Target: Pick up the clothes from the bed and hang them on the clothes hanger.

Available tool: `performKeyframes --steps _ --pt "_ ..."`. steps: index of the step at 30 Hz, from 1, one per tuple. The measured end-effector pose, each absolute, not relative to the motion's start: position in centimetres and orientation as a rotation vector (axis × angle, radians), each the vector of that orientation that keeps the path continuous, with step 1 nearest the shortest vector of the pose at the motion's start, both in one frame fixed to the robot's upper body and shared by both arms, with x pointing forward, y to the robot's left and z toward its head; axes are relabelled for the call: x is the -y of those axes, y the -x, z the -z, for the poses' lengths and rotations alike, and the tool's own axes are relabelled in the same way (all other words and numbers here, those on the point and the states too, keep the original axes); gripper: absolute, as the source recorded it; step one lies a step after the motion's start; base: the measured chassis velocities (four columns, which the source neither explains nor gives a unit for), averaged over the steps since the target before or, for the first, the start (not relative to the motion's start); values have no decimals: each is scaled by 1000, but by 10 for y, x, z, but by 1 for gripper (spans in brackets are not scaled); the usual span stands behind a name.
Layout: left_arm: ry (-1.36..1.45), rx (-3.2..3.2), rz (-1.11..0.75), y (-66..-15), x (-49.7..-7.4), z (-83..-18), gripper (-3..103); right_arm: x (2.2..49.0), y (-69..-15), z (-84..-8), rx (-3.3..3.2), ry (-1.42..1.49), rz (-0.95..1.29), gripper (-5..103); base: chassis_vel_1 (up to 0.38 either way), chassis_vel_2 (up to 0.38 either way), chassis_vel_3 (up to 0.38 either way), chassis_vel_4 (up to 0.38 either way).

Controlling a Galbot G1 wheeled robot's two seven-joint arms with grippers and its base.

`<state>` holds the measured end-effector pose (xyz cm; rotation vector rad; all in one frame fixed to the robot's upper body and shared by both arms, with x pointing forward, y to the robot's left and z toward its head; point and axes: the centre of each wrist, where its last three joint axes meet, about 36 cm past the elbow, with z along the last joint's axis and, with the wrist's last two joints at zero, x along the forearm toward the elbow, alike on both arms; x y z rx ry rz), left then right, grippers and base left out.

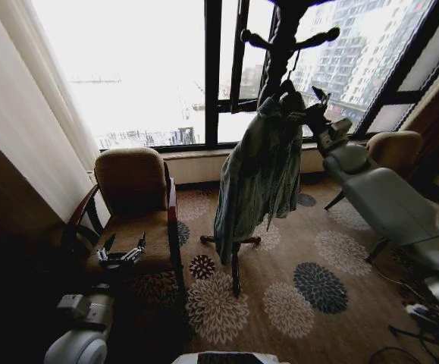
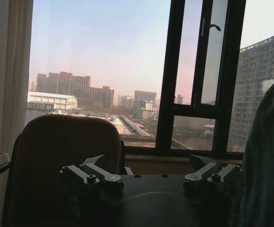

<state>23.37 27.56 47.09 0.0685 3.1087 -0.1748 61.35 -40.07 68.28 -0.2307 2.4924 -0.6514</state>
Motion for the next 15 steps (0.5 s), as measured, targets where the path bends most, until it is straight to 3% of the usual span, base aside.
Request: performKeyframes --steps 10,15 --pt "-60 -3100 172 -234 -275 -473 100 404 -565 -700 -2451 171 610 100 0 0 0 0" --pt "-70 -3094 173 -234 -273 -475 100 402 -530 -689 -2522 138 460 100 0 0 0 0"
